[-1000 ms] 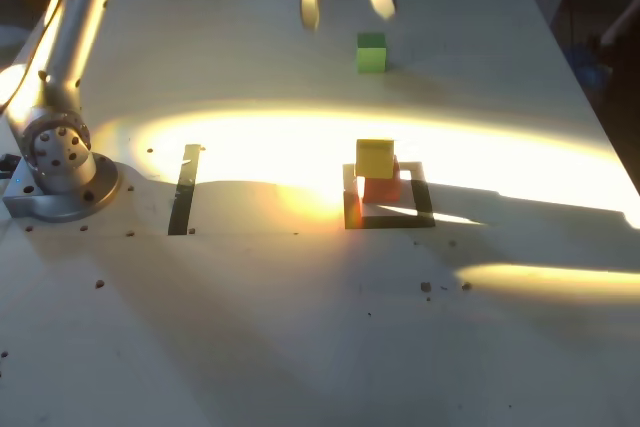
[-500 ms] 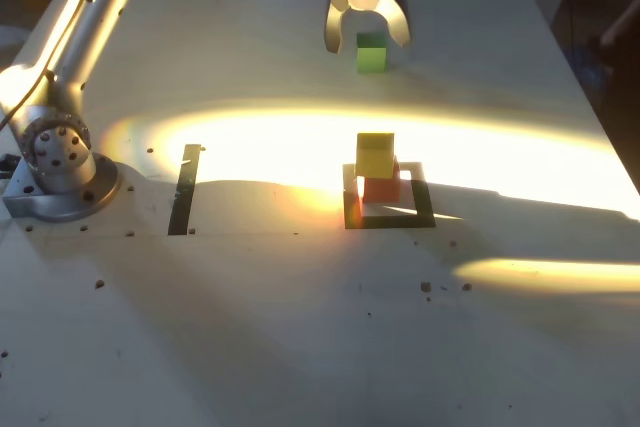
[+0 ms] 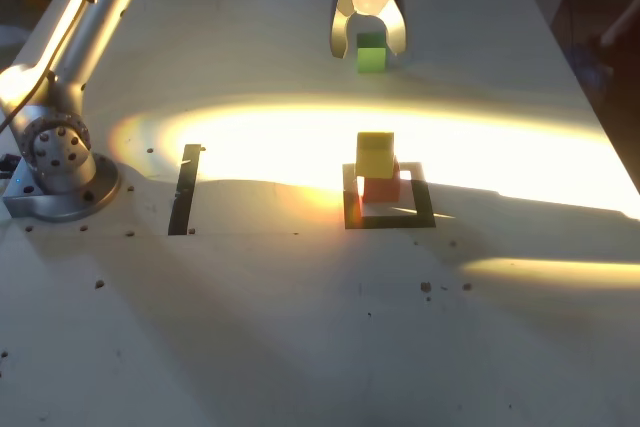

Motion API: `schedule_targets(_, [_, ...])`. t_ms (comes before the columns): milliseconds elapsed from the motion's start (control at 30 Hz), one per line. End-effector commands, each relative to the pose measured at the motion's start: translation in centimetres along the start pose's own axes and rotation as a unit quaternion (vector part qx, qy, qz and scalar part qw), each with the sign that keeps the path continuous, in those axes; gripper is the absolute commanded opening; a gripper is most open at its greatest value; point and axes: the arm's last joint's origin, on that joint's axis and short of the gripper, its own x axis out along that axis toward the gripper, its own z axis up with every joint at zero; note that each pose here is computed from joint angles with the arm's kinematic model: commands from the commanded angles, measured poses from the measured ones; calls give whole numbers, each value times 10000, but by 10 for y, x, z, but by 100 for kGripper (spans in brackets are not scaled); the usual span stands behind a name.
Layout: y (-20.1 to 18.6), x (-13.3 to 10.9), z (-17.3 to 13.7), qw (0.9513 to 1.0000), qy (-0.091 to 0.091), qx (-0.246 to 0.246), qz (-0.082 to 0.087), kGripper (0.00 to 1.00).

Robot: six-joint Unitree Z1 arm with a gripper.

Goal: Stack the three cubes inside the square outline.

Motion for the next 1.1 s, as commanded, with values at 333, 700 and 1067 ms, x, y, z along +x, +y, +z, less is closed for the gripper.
schedule_targets(333, [1,7,6,10000,-67,15,-14,35])
schedule_targets(700, [-16,-25,-3,9996,-224,177,-7,26])
schedule_targets(1067, [-116,-132,-58,9948,-789,536,361,24])
